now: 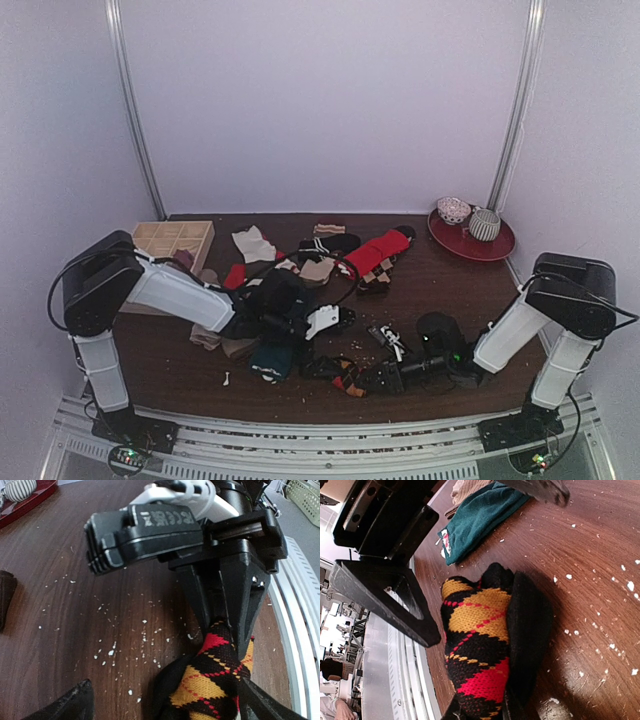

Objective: Roll the socks
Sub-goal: Pick up a pair of socks from the center of the board.

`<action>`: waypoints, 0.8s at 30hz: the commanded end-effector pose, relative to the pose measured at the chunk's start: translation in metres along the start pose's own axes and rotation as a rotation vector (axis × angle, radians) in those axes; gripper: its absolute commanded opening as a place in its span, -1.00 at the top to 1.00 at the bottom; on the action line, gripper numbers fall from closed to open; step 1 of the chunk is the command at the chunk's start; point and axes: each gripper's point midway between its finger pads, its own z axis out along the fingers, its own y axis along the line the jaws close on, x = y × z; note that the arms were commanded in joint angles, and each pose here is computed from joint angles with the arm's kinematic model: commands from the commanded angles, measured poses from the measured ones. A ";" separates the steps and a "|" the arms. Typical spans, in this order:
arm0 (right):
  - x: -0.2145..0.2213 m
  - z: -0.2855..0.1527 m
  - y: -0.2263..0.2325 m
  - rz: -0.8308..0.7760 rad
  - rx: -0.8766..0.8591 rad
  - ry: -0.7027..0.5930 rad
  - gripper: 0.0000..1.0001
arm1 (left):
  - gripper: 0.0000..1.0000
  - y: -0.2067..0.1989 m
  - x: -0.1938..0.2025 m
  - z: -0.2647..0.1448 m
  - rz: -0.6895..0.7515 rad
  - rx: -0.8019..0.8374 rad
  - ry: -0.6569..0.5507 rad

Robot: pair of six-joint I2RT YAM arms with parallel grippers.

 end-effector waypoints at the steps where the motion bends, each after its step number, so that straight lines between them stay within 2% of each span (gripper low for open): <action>1: 0.113 -0.028 -0.073 0.254 0.320 0.328 0.83 | -0.96 -0.012 0.000 0.008 -0.014 0.117 -0.013; 5: 0.113 -0.028 -0.074 0.253 0.324 0.328 0.83 | -0.96 -0.015 0.001 0.011 -0.041 0.148 -0.023; 11: 0.114 -0.028 -0.074 0.251 0.325 0.330 0.83 | -0.96 -0.014 0.018 0.021 -0.094 0.156 0.025; 21: 0.114 -0.028 -0.075 0.251 0.331 0.330 0.83 | -0.93 -0.015 0.015 0.025 -0.115 0.177 0.013; 24: 0.114 -0.029 -0.077 0.251 0.342 0.329 0.83 | -0.82 -0.014 0.016 0.029 -0.125 0.195 0.026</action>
